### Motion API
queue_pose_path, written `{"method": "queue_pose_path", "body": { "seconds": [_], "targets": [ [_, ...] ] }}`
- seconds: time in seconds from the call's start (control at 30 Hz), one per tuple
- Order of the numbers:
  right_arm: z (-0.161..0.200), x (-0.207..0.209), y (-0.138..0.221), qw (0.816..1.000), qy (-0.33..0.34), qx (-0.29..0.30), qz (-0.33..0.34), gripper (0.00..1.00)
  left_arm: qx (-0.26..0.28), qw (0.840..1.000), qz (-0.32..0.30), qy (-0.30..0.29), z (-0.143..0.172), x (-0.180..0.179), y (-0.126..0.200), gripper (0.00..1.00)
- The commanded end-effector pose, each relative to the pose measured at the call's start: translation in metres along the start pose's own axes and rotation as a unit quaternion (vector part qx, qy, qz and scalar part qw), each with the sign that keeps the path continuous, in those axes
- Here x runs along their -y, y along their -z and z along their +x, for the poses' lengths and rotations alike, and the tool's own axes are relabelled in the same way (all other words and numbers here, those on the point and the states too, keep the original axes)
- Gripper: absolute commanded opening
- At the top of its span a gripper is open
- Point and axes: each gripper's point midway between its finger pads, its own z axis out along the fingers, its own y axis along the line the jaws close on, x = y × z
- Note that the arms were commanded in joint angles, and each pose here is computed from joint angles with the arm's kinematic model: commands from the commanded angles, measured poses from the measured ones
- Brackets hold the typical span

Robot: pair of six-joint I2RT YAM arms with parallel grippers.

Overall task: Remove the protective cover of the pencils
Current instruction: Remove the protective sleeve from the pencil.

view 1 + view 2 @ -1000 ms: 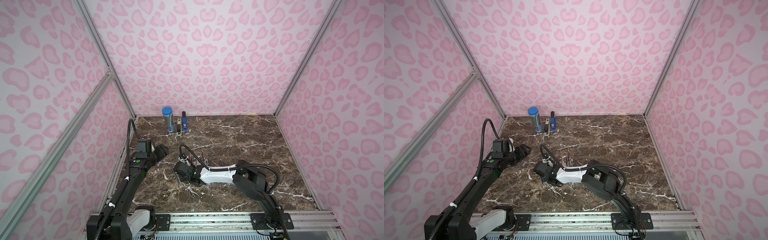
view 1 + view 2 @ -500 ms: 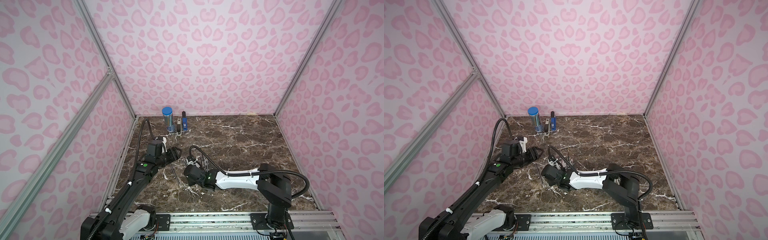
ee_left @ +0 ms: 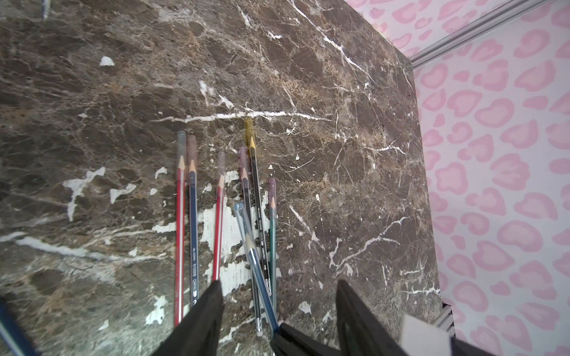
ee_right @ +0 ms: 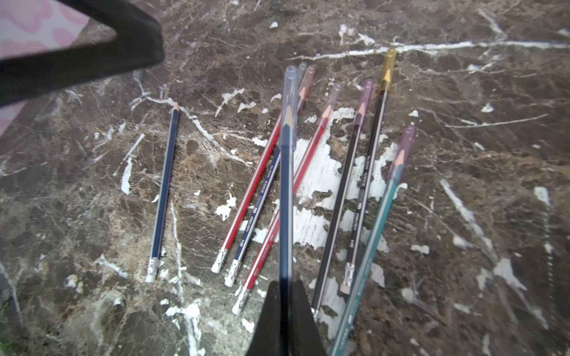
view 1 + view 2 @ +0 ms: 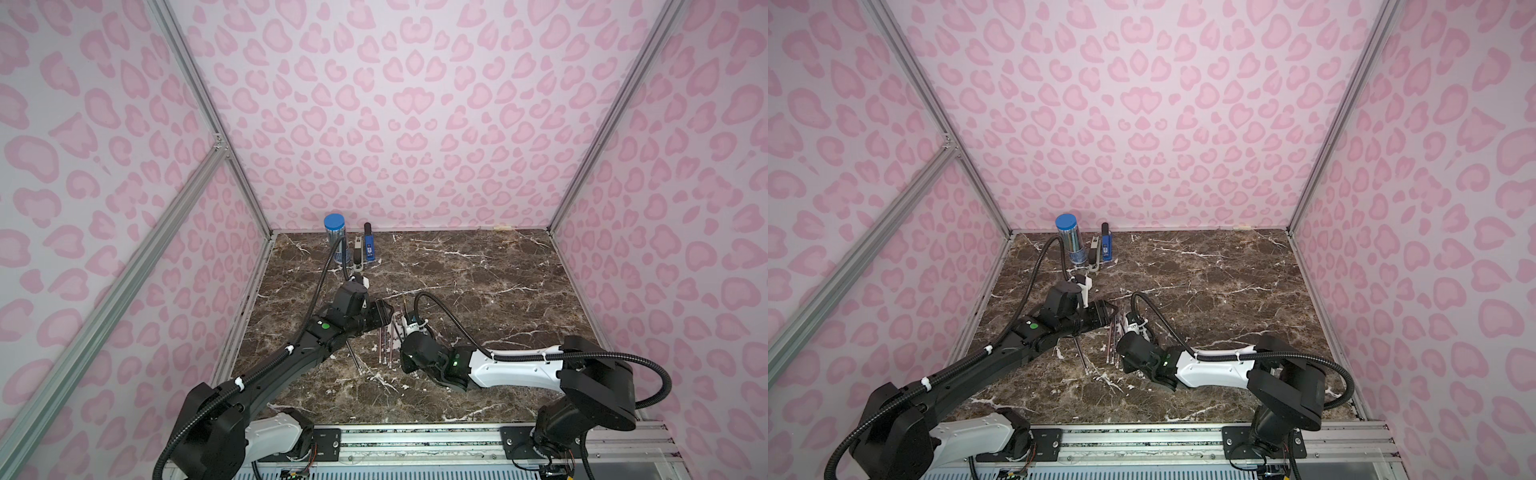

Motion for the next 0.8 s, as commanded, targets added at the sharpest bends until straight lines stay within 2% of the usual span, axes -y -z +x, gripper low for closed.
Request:
{"method": "queue_pose_path", "body": {
  "seconds": [0.0, 0.37, 0.6, 0.77],
  "targets": [
    [-0.009, -0.01, 0.004, 0.999, -0.013, 0.022, -0.021, 0.0, 0.022, 1.0, 0.007, -0.004, -0.012, 0.01, -0.004, 0.6],
    [-0.022, -0.026, 0.019, 0.998, -0.017, 0.05, -0.033, 0.0, 0.038, 0.999, -0.03, 0.022, -0.014, -0.004, -0.006, 0.51],
    [-0.031, -0.033, 0.023, 0.997, -0.017, 0.063, -0.033, 0.0, 0.043, 0.998, -0.029, 0.028, -0.016, -0.002, -0.003, 0.5],
    [-0.037, -0.039, 0.027, 0.997, -0.016, 0.07, -0.039, 0.0, 0.039, 0.998, -0.03, 0.031, -0.014, 0.0, -0.006, 0.44]
  ]
}}
